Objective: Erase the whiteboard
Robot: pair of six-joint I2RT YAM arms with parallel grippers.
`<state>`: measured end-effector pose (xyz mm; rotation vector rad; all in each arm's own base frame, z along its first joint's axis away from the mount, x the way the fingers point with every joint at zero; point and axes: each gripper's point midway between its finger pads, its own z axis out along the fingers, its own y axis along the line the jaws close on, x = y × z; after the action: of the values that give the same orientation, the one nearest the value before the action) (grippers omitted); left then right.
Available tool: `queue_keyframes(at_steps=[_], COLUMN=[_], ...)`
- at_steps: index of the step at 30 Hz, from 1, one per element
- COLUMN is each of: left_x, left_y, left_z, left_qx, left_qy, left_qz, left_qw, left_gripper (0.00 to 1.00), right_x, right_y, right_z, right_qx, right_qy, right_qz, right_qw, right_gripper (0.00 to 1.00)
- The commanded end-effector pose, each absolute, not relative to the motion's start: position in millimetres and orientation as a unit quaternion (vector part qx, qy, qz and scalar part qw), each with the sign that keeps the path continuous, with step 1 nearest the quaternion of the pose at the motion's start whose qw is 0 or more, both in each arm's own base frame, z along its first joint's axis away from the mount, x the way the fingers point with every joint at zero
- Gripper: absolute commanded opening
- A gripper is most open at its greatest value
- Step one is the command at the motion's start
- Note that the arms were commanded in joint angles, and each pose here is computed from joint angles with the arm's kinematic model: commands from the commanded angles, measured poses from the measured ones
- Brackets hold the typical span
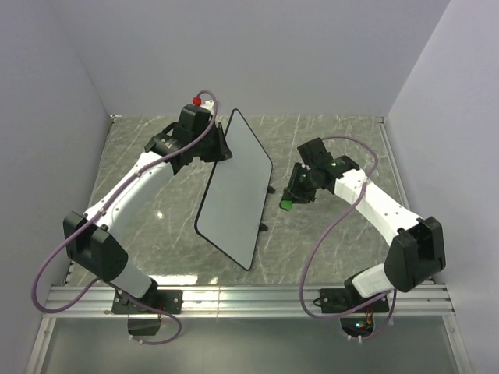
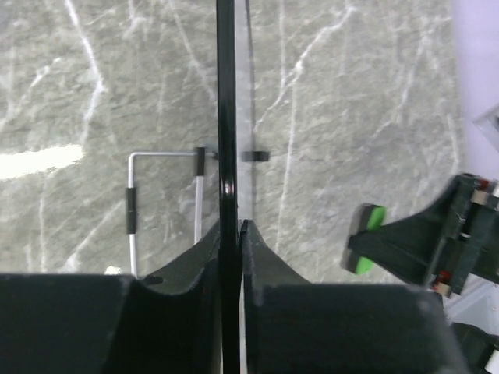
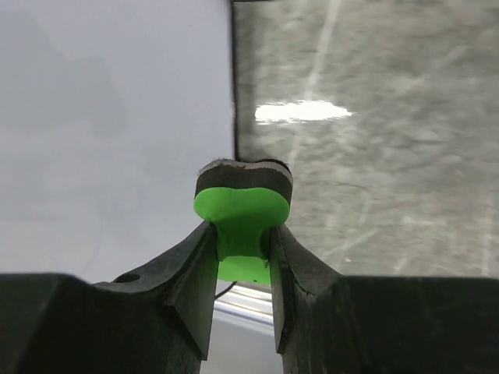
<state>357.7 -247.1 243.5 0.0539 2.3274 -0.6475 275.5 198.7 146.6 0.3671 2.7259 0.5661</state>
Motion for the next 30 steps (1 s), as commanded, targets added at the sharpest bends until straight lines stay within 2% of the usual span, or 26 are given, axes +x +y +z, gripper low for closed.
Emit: queue_keyframes(at_steps=[1,3,11,12,14,17,18,21,23,24,27,30], left_x=[297.1,298.7,302.8,304.4,305.3,307.4,307.9,307.9,308.2,308.3,310.7,313.9], left_y=[-234.4,-235.0,-235.1,-235.5,-234.1,-230.5,-229.1,-226.2,-225.4,-223.9,-222.0,-223.6], left_z=[140.0,140.7,142.5,144.2,147.6,153.4,154.4,159.0,163.8,165.1,173.4,183.7], left_qx=[0.053,0.049,0.03,0.028,0.024,0.021,0.02,0.019,0.018,0.017,0.017,0.016], left_qy=[0.971,0.971,0.971,0.97,0.97,0.969,0.969,0.968,0.967,0.967,0.966,0.963], left_qz=[-0.145,-0.147,-0.148,-0.15,-0.147,-0.143,-0.142,-0.141,-0.142,-0.14,-0.137,-0.14], left_qw=[0.182,0.183,0.186,0.188,0.193,0.202,0.203,0.208,0.212,0.213,0.22,0.228], left_gripper=[0.2,0.28,0.4,0.45,0.51,0.59,0.61,0.62,0.62,0.62,0.62,0.62], right_x=[264.7,261.1,238.9,238.5,237.6,238.9,238.9,237.7,236.3,237.0,237.8,240.3], right_y=[171.7,165.3,146.3,146.3,145.1,141.4,141.2,137.6,135.8,134.3,133.0,133.6], right_z=[134.9,124.5,59.0,55.3,49.8,47.1,47.0,48.3,51.0,53.1,61.9,75.9], right_qx=[0.14,0.145,0.175,0.179,0.181,0.184,0.184,0.184,0.187,0.189,0.19,0.19], right_qy=[0.961,0.962,0.969,0.969,0.97,0.969,0.969,0.969,0.969,0.968,0.966,0.964], right_qz=[0.153,0.141,0.094,0.093,0.087,0.079,0.078,0.07,0.069,0.066,0.067,0.074], right_qw=[0.18,0.184,0.143,0.143,0.138,0.143,0.144,0.147,0.149,0.153,0.161,0.173], right_gripper=[0.0,0.0,0.0,0.01,0.11,0.32,0.43,0.6,0.68,0.77,0.87,0.88])
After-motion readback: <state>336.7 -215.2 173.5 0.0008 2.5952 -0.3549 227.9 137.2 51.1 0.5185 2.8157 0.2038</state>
